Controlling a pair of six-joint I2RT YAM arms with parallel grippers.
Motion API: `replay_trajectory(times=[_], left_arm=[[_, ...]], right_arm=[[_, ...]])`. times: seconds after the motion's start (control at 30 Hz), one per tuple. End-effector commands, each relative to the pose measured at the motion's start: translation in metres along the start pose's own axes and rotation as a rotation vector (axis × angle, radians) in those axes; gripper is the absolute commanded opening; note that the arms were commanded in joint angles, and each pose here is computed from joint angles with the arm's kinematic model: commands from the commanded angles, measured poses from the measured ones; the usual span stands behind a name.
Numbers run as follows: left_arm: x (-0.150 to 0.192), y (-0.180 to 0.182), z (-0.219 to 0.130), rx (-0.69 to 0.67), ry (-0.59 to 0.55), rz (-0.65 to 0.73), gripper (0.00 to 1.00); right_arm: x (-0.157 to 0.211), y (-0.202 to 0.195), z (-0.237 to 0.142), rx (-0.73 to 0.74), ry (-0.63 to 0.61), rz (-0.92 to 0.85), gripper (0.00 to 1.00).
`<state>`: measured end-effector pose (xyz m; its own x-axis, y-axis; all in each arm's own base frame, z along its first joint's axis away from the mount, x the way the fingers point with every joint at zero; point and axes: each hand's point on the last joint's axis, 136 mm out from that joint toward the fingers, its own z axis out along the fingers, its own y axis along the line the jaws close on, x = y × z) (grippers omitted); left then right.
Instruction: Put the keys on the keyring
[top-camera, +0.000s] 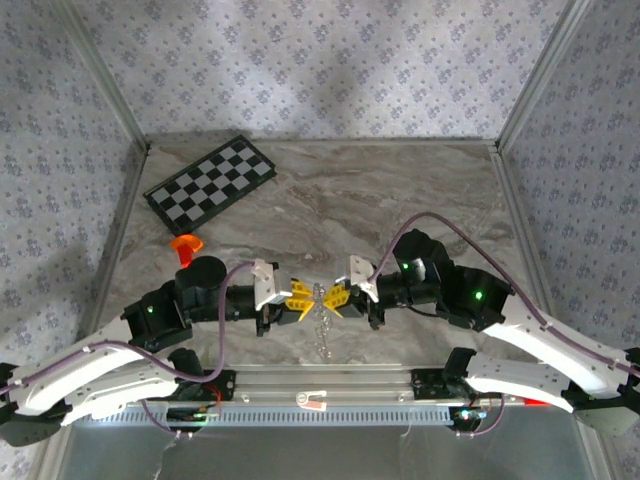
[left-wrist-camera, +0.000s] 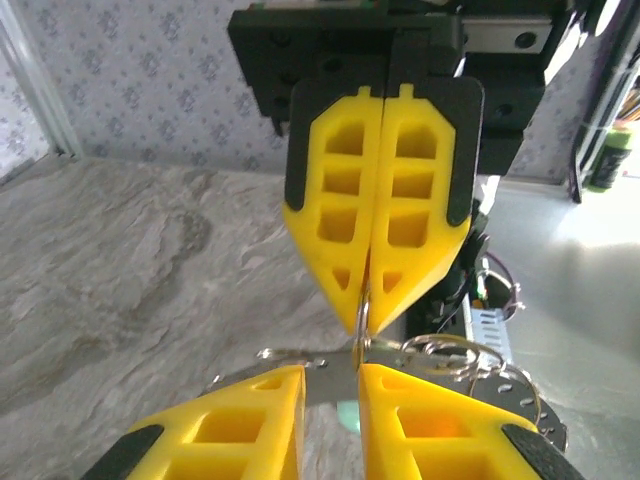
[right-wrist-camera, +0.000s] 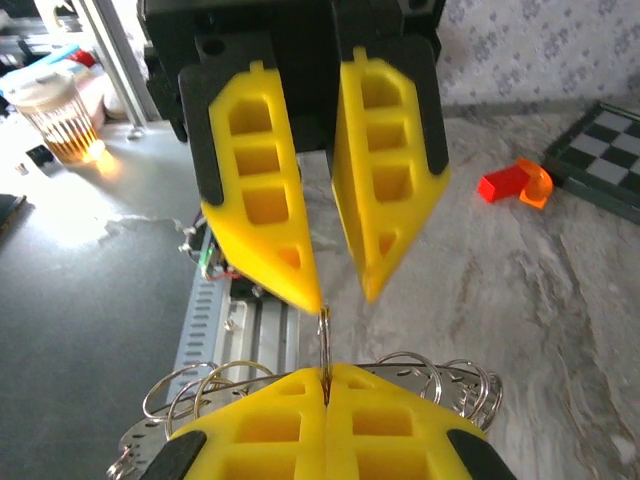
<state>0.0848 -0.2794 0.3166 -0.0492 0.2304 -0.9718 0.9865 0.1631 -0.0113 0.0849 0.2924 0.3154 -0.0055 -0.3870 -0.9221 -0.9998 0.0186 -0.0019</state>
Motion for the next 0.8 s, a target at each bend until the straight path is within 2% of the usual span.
replay_trajectory(times=[0.0,0.1,0.27,0.33,0.77], left_arm=[[-0.008,0.006,-0.012,-0.052,0.026,0.028,0.22],[-0.006,0.001,-0.012,-0.018,0.047,0.032,0.25],[-0.009,-0.004,-0.007,0.02,0.044,0.026,0.28],[-0.01,-0.005,-0.003,0.033,0.04,0.023,0.29],[-0.013,-0.008,0.014,0.08,0.029,0.016,0.3]], right_arm=[[-0.008,-0.007,-0.012,0.061,0.03,-0.043,0.0],[0.003,-0.009,-0.013,0.078,0.111,-0.057,0.0],[0.012,-0.008,-0.008,0.068,0.178,-0.085,0.0],[0.003,-0.007,-0.011,0.069,0.169,-0.104,0.0],[0.002,-0.002,-0.004,0.042,0.166,-0.131,0.0]])
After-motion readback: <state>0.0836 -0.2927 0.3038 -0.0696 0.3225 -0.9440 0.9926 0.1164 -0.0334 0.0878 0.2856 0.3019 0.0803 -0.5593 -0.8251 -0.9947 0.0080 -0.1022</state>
